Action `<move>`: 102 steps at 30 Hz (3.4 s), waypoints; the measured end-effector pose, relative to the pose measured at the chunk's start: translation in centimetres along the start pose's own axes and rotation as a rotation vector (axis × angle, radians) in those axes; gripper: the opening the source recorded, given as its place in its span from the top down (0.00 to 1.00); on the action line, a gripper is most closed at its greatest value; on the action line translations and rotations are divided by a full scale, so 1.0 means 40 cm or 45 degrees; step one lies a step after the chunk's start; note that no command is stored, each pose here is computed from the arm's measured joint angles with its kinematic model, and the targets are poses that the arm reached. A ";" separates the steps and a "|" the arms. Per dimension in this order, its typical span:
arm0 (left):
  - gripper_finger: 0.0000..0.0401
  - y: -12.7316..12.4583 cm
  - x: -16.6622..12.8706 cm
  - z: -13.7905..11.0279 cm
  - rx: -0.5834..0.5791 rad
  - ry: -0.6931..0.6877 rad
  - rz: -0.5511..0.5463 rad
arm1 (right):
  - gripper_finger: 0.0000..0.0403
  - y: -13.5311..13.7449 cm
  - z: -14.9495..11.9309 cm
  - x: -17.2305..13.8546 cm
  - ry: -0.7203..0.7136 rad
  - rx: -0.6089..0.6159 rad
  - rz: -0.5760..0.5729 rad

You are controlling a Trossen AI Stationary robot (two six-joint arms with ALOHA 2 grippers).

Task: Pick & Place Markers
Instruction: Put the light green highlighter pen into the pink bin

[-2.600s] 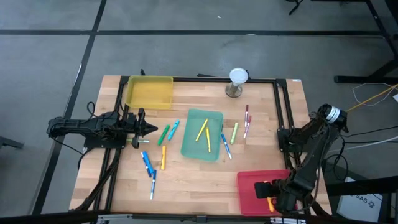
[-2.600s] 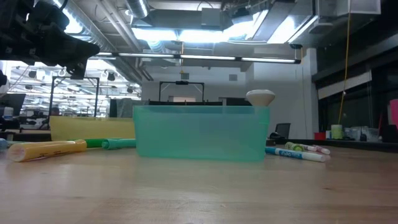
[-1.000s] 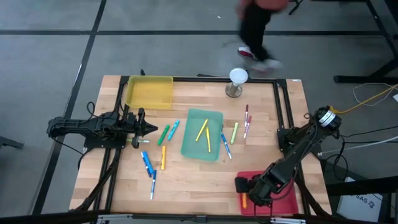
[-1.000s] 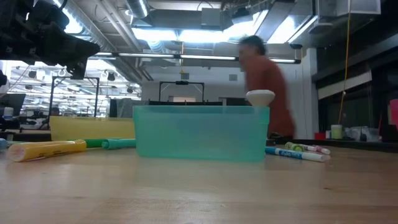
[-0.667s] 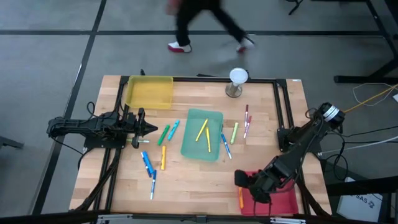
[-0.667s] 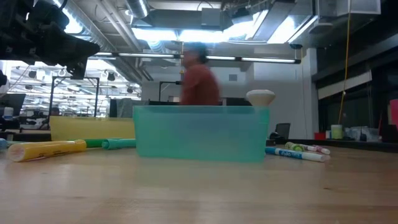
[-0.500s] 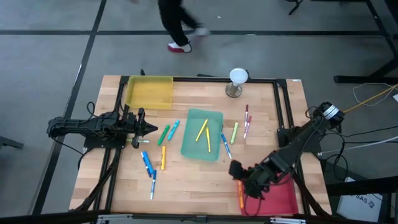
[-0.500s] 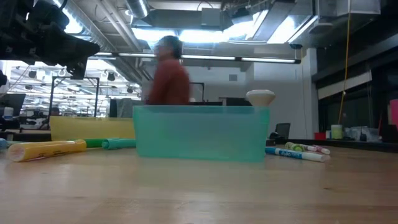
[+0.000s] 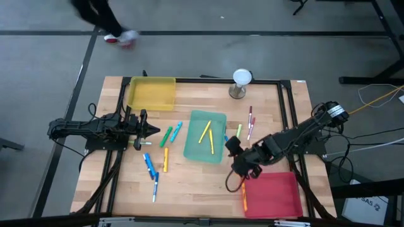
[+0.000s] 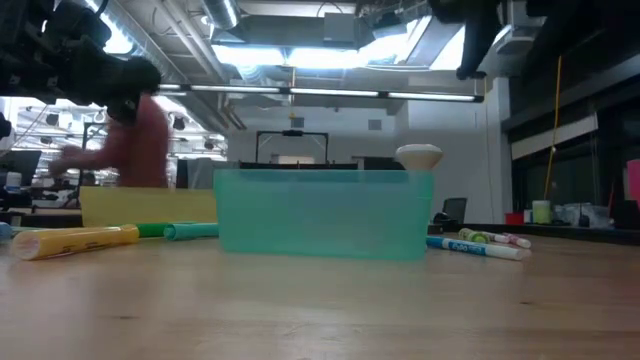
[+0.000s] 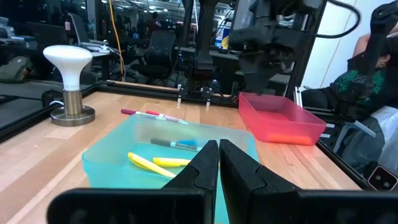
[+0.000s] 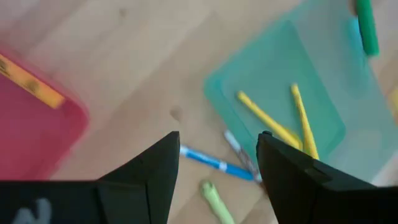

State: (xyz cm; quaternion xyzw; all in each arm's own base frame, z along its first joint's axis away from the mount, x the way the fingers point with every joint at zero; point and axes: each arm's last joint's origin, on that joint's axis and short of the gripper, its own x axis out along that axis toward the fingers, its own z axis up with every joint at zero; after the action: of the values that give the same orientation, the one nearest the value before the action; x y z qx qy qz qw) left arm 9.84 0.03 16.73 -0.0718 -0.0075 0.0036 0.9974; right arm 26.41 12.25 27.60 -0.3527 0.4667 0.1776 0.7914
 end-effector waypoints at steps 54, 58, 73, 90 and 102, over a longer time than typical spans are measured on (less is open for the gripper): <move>0.97 0.000 0.000 0.000 0.000 -0.001 0.000 | 0.48 -0.247 -0.363 0.238 0.210 -0.334 0.456; 0.97 0.000 0.000 0.000 0.000 0.000 0.000 | 0.48 -0.240 -0.371 0.254 0.204 -0.333 0.434; 0.97 0.000 0.000 0.000 0.000 0.000 0.000 | 0.48 -0.180 -0.414 0.296 0.194 -0.504 0.463; 0.97 0.000 0.000 0.000 0.000 0.000 0.000 | 0.48 -0.168 -0.420 0.304 0.147 -0.490 0.464; 0.98 0.000 0.000 0.000 0.000 -0.001 0.000 | 0.77 -0.160 -0.424 0.302 0.158 -0.479 0.513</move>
State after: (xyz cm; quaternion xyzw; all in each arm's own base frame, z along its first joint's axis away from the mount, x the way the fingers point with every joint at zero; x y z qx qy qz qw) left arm 9.84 0.03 16.74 -0.0717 -0.0078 0.0036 0.9974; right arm 25.97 -5.02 14.32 -0.4037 0.5336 0.3930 0.6307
